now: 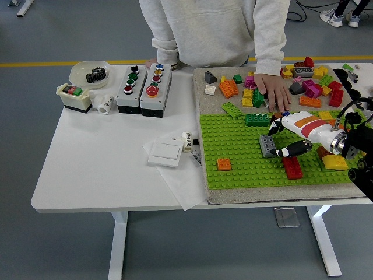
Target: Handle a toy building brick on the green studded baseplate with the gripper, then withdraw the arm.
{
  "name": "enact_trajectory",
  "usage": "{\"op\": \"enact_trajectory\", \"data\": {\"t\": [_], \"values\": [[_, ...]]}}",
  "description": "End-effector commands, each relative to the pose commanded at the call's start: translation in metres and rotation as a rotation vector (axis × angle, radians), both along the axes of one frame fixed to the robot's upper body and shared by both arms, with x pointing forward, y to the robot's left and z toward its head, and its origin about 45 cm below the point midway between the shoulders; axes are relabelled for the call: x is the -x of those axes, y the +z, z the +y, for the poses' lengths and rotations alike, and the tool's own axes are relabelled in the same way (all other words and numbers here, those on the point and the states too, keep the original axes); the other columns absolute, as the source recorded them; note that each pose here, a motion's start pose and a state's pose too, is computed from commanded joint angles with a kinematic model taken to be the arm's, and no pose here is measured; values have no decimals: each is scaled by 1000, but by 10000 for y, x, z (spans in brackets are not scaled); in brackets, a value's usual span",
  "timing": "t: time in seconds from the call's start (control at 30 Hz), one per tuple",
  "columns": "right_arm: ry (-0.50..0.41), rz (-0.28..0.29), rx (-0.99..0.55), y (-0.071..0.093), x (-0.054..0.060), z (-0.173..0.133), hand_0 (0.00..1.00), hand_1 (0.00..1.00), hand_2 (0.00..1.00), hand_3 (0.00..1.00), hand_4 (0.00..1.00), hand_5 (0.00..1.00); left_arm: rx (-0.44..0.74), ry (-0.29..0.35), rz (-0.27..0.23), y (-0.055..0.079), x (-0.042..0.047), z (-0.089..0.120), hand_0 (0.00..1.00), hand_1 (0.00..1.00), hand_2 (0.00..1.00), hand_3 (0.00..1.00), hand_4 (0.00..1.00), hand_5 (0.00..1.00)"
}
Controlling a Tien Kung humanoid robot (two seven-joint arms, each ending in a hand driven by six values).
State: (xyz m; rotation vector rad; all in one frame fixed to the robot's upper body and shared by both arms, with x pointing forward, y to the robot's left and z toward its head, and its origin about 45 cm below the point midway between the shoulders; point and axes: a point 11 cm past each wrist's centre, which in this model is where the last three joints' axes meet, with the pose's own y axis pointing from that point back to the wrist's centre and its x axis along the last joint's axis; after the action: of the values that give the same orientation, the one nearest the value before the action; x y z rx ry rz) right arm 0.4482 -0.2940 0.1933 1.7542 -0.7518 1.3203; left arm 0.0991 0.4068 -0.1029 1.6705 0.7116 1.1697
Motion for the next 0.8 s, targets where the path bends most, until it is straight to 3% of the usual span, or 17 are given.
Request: {"op": "enact_trajectory", "data": {"t": [0.1, 0.13, 0.3, 0.33, 0.57, 0.8], "values": [[11, 5, 20, 12, 9, -4, 605, 577, 583, 579, 828, 428, 1, 1, 0, -1, 2, -2, 741, 733, 741, 601, 670, 603], [18, 5, 29, 13, 13, -2, 686, 615, 679, 773, 938, 406, 1, 0, 0, -1, 2, -2, 739, 734, 743, 600, 670, 604], [48, -14, 42, 54, 25, 14, 686, 615, 679, 773, 938, 406, 2, -1, 1, -2, 2, -4, 739, 734, 743, 600, 670, 604], [54, -20, 45, 70, 24, 19, 754, 686, 773, 878, 998, 413, 2, -1, 1, -2, 1, -4, 739, 734, 743, 600, 670, 606], [65, -42, 51, 158, -8, 48, 761, 698, 778, 881, 998, 413, 2, -2, -1, 2, -11, 0, 738, 733, 742, 600, 669, 604], [86, -1, 134, 95, -40, 132, 764, 699, 766, 864, 998, 417, 1, -5, -3, 8, -29, 5, 738, 732, 741, 600, 669, 604]]}}
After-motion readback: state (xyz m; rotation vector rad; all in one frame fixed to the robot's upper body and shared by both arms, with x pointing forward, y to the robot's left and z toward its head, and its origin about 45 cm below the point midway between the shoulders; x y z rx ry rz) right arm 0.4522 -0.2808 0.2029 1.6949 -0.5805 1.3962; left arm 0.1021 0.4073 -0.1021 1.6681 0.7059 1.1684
